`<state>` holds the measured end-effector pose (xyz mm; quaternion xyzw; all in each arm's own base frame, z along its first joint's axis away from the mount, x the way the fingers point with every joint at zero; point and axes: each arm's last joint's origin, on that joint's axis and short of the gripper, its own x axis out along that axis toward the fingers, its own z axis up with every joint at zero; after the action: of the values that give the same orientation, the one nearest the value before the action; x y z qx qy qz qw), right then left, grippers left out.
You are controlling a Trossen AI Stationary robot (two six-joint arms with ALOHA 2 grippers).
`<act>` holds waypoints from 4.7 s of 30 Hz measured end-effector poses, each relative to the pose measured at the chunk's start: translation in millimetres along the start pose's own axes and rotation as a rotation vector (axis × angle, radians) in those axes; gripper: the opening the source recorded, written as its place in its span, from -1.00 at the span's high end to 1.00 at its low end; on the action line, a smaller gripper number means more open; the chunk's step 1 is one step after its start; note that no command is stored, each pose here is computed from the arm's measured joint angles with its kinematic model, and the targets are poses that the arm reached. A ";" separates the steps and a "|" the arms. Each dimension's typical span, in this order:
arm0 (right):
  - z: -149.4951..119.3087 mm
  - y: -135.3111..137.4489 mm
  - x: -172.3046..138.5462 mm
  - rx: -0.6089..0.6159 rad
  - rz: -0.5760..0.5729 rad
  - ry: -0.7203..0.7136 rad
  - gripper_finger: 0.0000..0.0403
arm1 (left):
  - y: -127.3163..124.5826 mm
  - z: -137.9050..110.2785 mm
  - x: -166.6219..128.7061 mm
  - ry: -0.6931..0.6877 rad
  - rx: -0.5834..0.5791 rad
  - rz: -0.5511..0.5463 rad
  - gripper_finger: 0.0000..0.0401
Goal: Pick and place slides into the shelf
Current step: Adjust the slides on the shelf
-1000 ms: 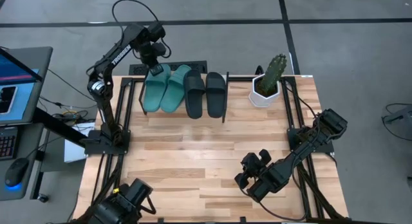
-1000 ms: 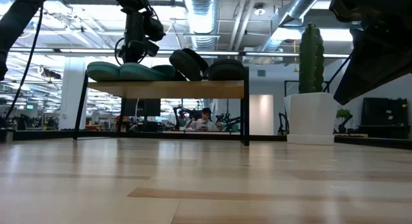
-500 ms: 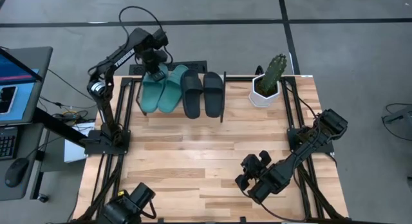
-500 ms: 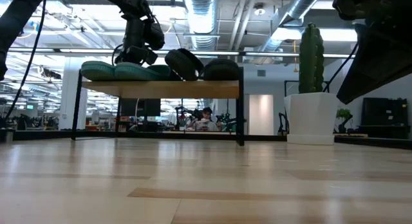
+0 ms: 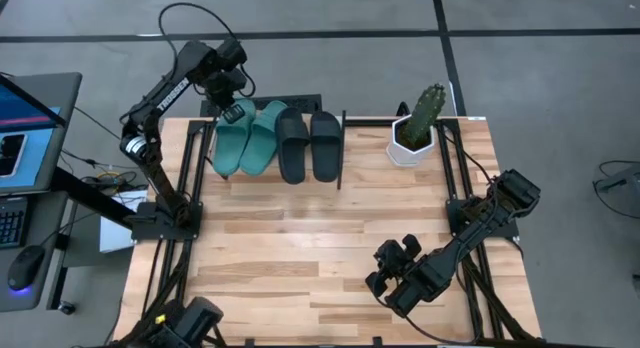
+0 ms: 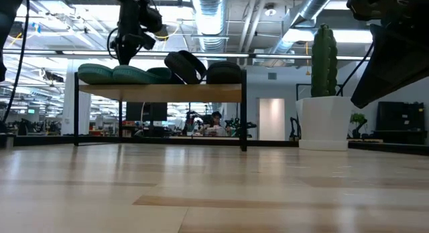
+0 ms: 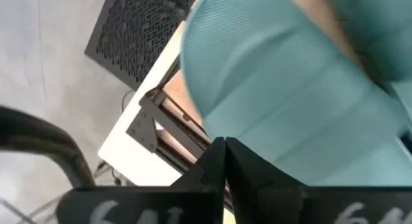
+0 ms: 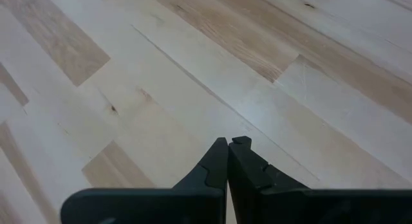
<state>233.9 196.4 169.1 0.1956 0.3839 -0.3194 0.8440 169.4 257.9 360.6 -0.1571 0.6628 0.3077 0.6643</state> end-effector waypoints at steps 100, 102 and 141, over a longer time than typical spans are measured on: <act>-4.8 9.9 -3.4 0.024 0.096 0.066 1.00 | -49.9 85.6 -1.5 -0.145 0.254 -0.083 1.00; -5.1 10.1 -3.5 0.025 0.099 0.074 1.00 | -55.3 84.8 -5.0 -0.164 0.279 -0.113 1.00; -11.0 12.8 -8.7 0.020 0.132 0.073 1.00 | -159.9 -38.0 35.3 -0.472 0.890 0.346 1.00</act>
<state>232.7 215.2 169.9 0.2402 0.3977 -0.2595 0.8466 235.9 119.8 291.4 0.3251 0.5778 0.1286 0.7375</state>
